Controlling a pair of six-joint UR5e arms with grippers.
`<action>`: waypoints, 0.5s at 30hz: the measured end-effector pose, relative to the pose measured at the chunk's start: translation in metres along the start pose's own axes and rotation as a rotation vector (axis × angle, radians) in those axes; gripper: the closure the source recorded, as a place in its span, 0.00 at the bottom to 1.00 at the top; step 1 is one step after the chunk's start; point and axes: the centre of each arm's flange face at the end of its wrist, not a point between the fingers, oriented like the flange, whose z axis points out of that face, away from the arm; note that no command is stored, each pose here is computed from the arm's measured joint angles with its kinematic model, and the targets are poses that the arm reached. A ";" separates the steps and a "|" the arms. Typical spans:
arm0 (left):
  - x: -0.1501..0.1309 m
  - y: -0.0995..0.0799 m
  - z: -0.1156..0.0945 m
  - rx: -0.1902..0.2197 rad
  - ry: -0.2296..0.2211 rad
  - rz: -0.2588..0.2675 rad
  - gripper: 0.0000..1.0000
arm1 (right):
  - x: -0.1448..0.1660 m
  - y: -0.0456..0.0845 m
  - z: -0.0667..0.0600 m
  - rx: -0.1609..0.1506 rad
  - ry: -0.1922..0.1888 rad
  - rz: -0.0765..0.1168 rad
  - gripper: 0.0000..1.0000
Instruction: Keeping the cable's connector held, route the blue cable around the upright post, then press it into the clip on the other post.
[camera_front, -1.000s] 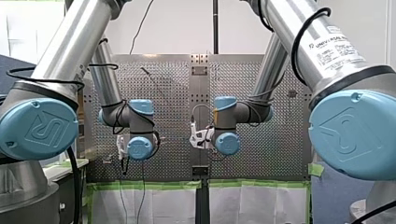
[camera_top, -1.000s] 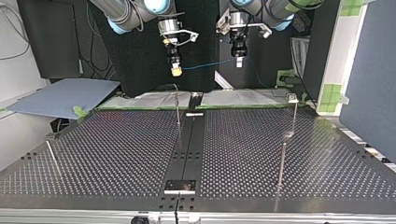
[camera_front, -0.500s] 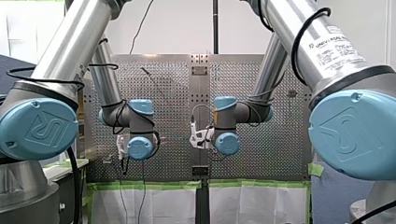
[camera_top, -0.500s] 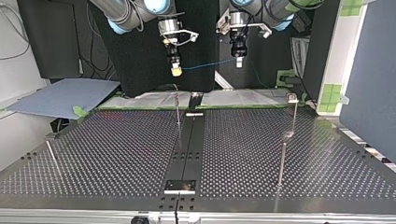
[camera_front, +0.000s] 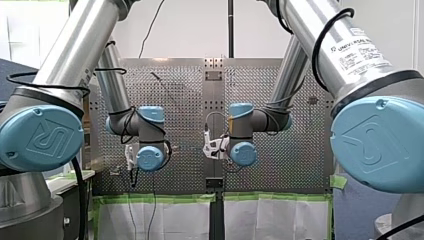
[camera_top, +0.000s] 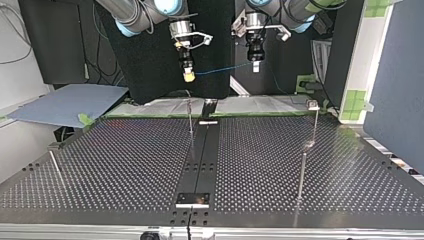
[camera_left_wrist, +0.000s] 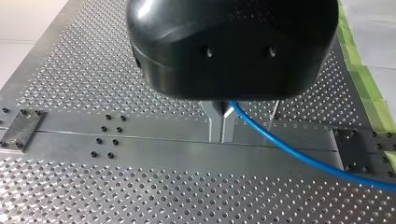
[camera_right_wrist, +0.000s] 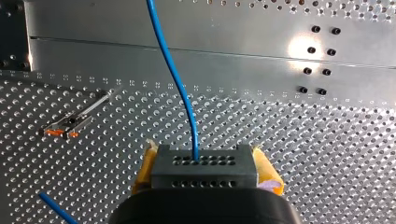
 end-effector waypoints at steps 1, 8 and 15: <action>0.000 0.000 0.000 0.000 0.000 0.000 1.00 | 0.000 0.000 0.000 0.000 0.000 0.000 1.00; 0.000 0.000 0.000 0.000 0.000 0.000 1.00 | 0.000 0.000 0.000 0.000 0.000 0.000 1.00; 0.013 0.009 0.000 -0.017 0.050 0.061 1.00 | -0.010 0.000 0.001 0.010 -0.031 -0.024 1.00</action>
